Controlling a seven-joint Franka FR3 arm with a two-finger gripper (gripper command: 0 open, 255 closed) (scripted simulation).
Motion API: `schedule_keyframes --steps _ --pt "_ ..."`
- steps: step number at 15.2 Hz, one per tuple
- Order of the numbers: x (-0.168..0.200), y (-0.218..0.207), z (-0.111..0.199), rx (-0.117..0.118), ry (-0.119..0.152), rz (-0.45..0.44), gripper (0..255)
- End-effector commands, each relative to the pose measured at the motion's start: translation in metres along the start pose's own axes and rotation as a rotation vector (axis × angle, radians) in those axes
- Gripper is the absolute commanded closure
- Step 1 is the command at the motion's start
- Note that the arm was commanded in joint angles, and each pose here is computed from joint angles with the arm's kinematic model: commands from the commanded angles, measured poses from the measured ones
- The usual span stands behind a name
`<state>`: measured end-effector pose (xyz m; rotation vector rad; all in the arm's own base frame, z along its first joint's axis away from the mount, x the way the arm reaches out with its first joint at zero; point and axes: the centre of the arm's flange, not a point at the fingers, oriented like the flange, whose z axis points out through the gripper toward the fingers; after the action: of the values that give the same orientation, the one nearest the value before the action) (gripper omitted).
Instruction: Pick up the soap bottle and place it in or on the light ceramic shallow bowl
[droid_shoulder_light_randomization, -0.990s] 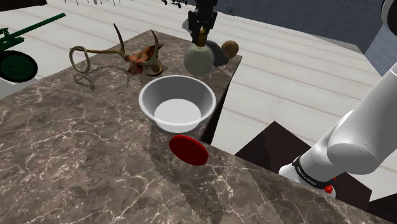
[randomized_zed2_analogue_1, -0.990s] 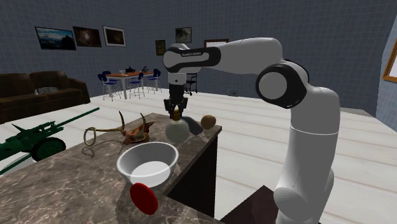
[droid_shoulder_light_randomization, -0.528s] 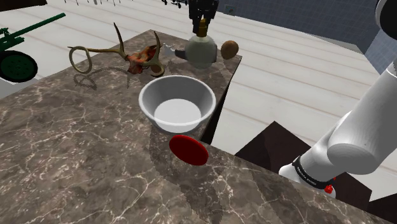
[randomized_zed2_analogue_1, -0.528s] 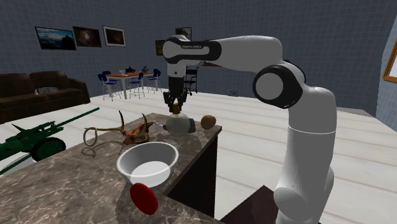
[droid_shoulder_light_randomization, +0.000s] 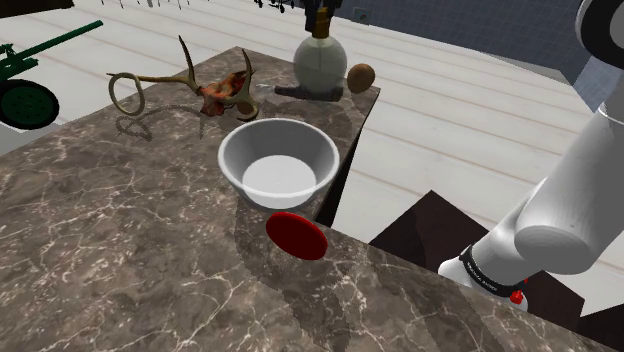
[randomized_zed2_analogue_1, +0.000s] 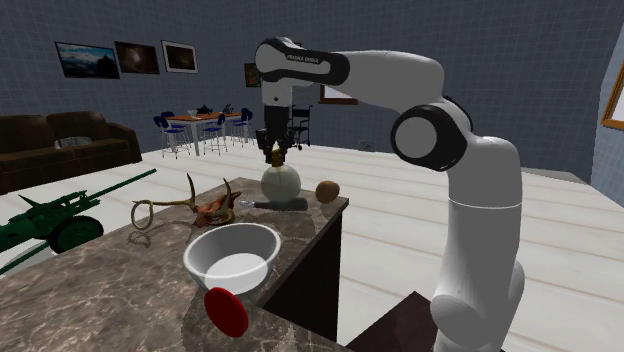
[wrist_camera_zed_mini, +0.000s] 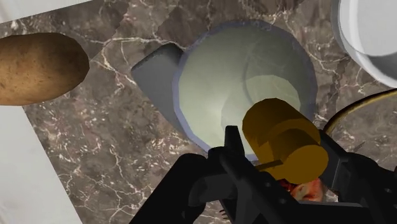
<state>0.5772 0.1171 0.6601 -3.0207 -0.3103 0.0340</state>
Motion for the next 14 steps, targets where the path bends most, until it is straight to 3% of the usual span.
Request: schedule_keyframes --steps 1,12,14 --pt "0.001 -0.001 -0.011 0.0 0.0 0.0 255" --pt "0.0 -0.007 -0.065 0.0 0.0 0.0 255" --pt "-0.011 -0.03 -0.068 0.0 0.0 0.0 255"
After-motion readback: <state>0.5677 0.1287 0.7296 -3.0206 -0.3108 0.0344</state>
